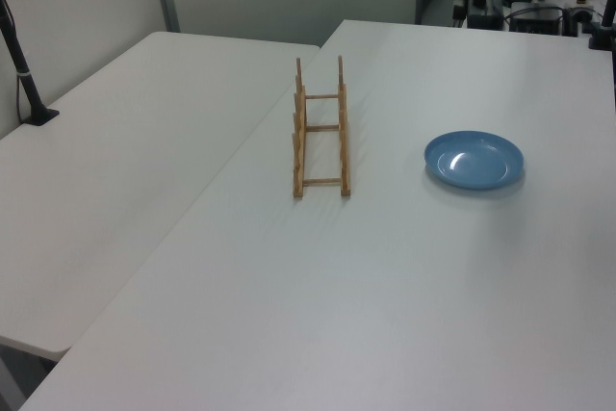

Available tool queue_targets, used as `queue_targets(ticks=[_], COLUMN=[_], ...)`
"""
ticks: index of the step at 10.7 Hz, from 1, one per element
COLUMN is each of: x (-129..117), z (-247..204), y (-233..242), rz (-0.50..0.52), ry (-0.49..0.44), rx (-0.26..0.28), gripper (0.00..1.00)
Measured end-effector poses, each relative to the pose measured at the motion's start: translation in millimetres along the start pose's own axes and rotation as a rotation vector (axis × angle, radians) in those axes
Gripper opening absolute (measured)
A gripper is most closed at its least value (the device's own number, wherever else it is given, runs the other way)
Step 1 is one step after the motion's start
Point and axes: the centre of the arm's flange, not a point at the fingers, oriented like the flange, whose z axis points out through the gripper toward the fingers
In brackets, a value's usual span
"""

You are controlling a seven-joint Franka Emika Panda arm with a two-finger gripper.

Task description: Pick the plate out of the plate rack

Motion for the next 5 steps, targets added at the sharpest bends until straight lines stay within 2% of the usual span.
queue_targets(ticks=[2, 5], x=[-1.1, 8.2], z=[0.3, -5.7], y=[-3.6, 17.9], rz=[0.032, -0.065], ry=[-0.002, 0.052], rx=[-0.01, -0.004], gripper=[1.0, 1.0])
